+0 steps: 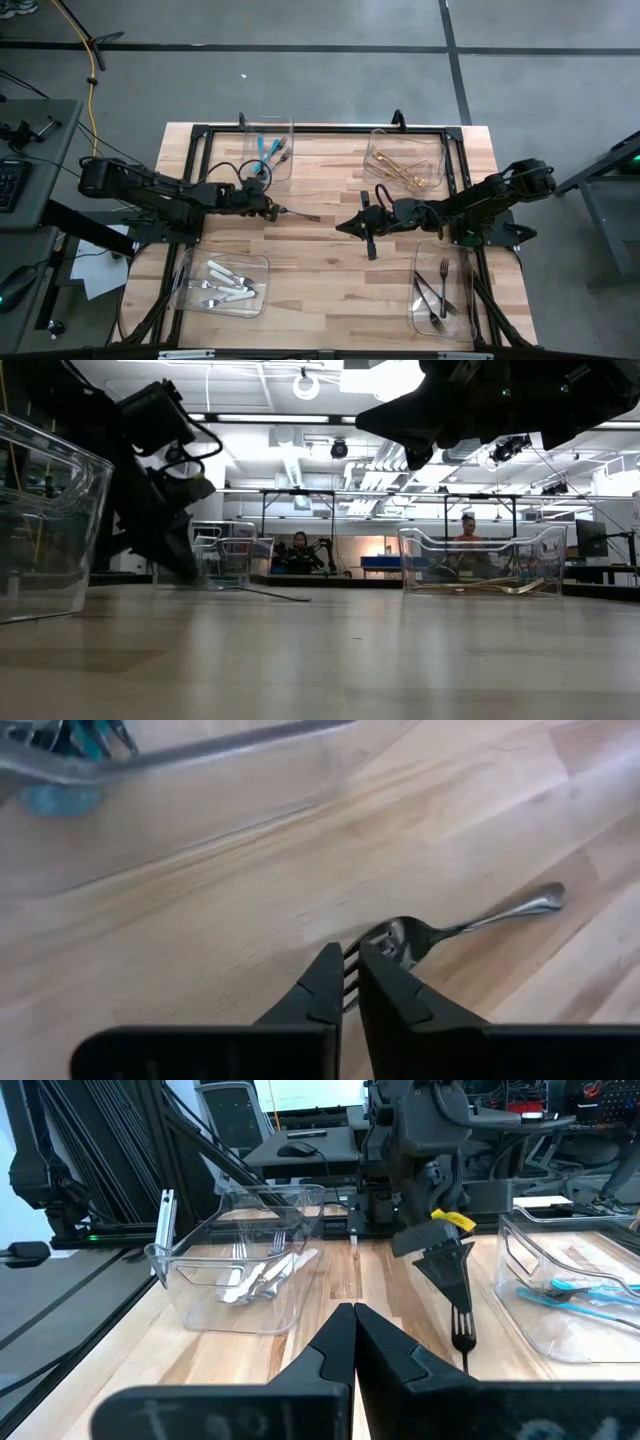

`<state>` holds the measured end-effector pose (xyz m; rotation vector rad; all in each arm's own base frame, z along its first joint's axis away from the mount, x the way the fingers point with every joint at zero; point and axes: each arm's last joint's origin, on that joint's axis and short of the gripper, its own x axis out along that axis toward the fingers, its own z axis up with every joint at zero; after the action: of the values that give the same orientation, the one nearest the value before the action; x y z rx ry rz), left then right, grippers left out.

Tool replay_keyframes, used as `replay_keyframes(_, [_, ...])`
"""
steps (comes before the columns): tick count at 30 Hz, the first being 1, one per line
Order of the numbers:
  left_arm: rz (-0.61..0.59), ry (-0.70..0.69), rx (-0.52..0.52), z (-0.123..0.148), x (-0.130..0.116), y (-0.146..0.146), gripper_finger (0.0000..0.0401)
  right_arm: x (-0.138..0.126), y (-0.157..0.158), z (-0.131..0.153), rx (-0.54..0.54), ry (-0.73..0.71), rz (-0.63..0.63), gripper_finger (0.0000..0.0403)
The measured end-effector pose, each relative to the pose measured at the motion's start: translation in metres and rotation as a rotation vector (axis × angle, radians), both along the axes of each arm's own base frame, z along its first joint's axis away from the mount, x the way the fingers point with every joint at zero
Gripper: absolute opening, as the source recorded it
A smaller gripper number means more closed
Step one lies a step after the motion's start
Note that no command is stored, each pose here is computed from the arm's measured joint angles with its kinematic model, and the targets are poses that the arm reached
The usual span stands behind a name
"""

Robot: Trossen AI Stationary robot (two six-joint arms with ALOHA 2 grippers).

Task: Sort silverware by color (type)
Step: Put the black fork into the bottom right transparent bin

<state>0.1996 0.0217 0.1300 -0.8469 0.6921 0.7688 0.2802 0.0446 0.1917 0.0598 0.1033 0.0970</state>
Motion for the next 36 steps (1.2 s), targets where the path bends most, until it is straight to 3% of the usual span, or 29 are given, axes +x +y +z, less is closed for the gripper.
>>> replay_keyframes(6, [-0.100, -0.101, -0.001, 0.024, 0.000, -0.007, 0.0003, 0.000, 0.000, 0.000, -0.001, 0.004, 0.000, 0.0000])
replay_keyframes(11, [-0.220, -0.248, 0.037, 0.061, -0.004, -0.022, 0.0000, 0.000, 0.000, 0.000, 0.001, -0.005, 0.000, 0.0000])
replay_keyframes(17, [-0.266, -0.423, 0.226, 0.111, -0.021, -0.044, 0.0000, 0.000, 0.002, 0.007, 0.012, -0.076, 0.084, 0.0000])
replay_keyframes(20, [-0.266, -0.503, 0.370, 0.128, -0.030, -0.058, 0.0000, 0.000, 0.004, 0.010, 0.012, -0.102, 0.139, 0.0000])
replay_keyframes(26, [-0.216, -0.484, 0.640, 0.132, -0.040, -0.085, 0.0000, 0.000, 0.004, 0.010, 0.012, -0.101, 0.149, 0.0000])
replay_keyframes(36, [-0.247, -0.336, 0.788, 0.105, -0.026, -0.111, 0.0000, 0.000, 0.004, 0.011, -0.010, -0.114, 0.150, 0.0000])
